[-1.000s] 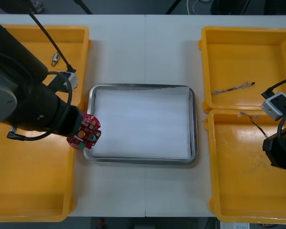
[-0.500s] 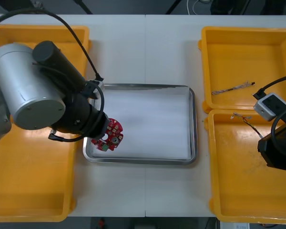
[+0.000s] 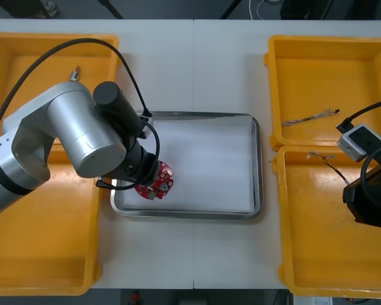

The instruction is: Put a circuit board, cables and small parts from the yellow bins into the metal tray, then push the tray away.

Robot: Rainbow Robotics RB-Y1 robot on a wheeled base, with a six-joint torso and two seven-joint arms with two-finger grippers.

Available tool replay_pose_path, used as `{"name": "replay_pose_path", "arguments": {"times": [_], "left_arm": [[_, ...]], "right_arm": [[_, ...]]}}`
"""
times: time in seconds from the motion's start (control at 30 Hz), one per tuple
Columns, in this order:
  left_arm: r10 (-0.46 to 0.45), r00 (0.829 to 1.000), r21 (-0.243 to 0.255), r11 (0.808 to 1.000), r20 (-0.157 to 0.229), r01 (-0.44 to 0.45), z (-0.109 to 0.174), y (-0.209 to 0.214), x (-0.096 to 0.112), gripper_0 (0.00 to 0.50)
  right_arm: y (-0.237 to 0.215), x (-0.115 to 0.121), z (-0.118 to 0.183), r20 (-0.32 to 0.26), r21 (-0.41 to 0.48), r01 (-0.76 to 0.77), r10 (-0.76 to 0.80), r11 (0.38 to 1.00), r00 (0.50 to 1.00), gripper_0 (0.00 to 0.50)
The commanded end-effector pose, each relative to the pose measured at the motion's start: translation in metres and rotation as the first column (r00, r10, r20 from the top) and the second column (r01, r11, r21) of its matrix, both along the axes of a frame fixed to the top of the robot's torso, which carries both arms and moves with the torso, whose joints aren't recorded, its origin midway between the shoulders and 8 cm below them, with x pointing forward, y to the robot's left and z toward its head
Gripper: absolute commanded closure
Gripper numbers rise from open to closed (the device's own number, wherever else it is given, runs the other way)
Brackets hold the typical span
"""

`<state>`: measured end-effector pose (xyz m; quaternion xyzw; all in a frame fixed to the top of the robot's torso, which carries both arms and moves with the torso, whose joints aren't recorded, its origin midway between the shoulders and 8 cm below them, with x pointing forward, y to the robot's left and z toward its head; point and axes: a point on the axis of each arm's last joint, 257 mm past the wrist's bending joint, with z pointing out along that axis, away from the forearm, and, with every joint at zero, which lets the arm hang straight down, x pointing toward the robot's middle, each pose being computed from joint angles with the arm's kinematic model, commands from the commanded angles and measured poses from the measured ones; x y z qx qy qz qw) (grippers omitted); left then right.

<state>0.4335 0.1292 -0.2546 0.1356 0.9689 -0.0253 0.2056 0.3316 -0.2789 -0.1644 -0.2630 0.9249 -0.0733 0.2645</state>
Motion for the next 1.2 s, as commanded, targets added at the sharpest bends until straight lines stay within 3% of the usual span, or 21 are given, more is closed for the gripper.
{"name": "replay_pose_path", "arguments": {"times": [0.03,0.2,0.23,0.27,0.3,0.37,0.4,0.43,0.7,0.9,1.0,1.2], "left_arm": [[-0.009,0.999,-0.003,1.000,0.045,0.009,0.009,-0.015,0.008,0.500],[-0.013,0.999,0.001,1.000,0.043,0.013,0.007,-0.015,0.007,0.496],[-0.018,0.999,0.007,1.000,0.042,0.017,0.005,-0.015,0.006,0.446],[-0.020,0.999,0.015,1.000,0.044,0.020,0.004,-0.015,0.006,0.331],[-0.020,0.999,0.020,1.000,0.048,0.019,0.003,-0.014,0.007,0.272],[-0.027,0.998,0.029,0.999,0.057,0.025,0.002,-0.014,0.007,0.108],[-0.029,0.998,0.030,0.999,0.056,0.027,0.001,-0.014,0.007,0.071],[-0.028,0.998,0.029,0.999,0.059,0.026,0.002,-0.014,0.008,0.000],[-0.037,0.997,0.020,0.999,0.068,0.036,0.007,-0.019,0.007,0.000],[-0.037,0.996,0.016,0.999,0.087,0.036,0.028,-0.019,0.003,0.000],[-0.032,0.994,0.010,0.999,0.102,0.032,0.047,-0.018,0.001,0.000],[-0.008,0.996,-0.029,1.000,0.092,0.011,0.097,-0.001,-0.012,0.000]], "right_arm": [[0.004,0.001,0.011,0.031,-0.020,-0.021,0.021,1.000,0.999,0.500],[0.005,0.002,0.012,0.033,-0.019,-0.024,0.025,1.000,0.999,0.500],[0.006,0.002,0.013,0.034,-0.017,-0.028,0.028,0.999,0.999,0.500],[0.007,0.002,0.013,0.034,-0.016,-0.030,0.031,0.999,0.999,0.500],[0.007,0.002,0.013,0.034,-0.016,-0.030,0.031,0.999,0.999,0.500],[0.008,0.002,0.013,0.033,-0.016,-0.034,0.034,0.999,0.999,0.500],[0.009,0.002,0.014,0.033,-0.014,-0.036,0.036,0.999,0.999,0.500],[0.009,0.002,0.013,0.032,-0.013,-0.037,0.037,0.999,0.999,0.500],[0.012,0.002,0.015,0.033,-0.009,-0.047,0.047,0.999,0.998,0.500],[0.023,0.003,0.023,0.038,0.000,-0.094,0.094,0.996,0.995,0.500],[0.033,0.004,0.031,0.040,-0.003,-0.147,0.147,0.989,0.988,0.500],[0.060,0.006,0.039,0.038,-0.046,-0.264,0.265,0.964,0.963,0.500]]}}
